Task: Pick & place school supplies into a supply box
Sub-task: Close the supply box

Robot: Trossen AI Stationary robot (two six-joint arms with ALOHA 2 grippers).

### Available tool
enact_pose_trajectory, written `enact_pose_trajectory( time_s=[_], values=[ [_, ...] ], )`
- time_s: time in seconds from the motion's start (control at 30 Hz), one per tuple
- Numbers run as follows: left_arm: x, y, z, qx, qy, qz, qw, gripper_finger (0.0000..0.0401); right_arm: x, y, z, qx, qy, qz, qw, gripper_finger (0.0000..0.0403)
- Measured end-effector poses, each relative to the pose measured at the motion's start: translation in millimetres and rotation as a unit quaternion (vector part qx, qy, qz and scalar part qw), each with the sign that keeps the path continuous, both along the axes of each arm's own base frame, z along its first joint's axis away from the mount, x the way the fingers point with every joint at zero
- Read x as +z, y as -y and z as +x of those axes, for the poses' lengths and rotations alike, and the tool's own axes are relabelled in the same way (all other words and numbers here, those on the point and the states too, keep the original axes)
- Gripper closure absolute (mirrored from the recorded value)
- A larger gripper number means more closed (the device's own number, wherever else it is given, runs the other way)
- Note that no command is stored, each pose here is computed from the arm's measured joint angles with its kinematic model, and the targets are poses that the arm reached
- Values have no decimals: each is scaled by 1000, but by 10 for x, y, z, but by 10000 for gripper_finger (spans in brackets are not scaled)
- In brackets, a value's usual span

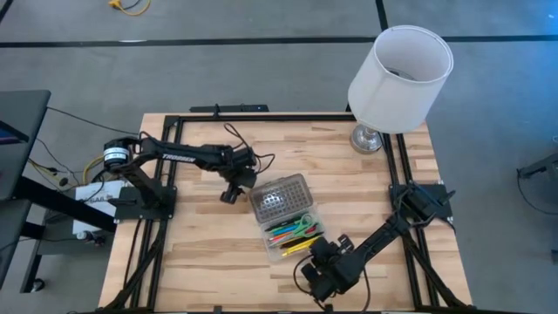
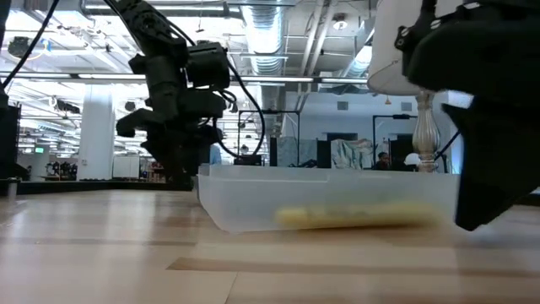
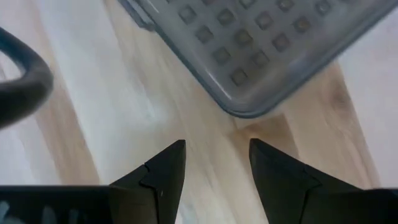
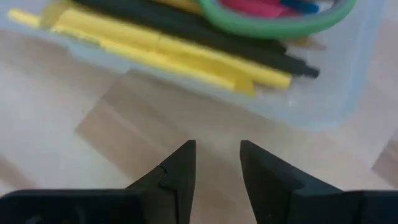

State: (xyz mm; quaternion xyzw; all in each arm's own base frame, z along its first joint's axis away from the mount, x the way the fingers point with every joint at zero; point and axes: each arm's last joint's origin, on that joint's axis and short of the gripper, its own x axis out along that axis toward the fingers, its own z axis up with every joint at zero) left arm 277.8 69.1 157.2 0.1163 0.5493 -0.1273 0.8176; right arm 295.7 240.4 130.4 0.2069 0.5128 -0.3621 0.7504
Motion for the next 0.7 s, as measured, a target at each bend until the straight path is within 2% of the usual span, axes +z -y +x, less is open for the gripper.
enact_pose_trajectory(
  time_s=[0.23,0.4,0.7],
  values=[
    [-63,-70,95,-11,38,-13,999,227,-49,-33,-91,-10,-4,1,1000,282],
    [-241,-39,131,-19,13,-41,999,227,-104,82,-83,-20,-17,2,1000,282],
    [-277,72,159,-36,2,-52,998,227,-133,237,-16,18,-54,-18,998,282]
  ],
)
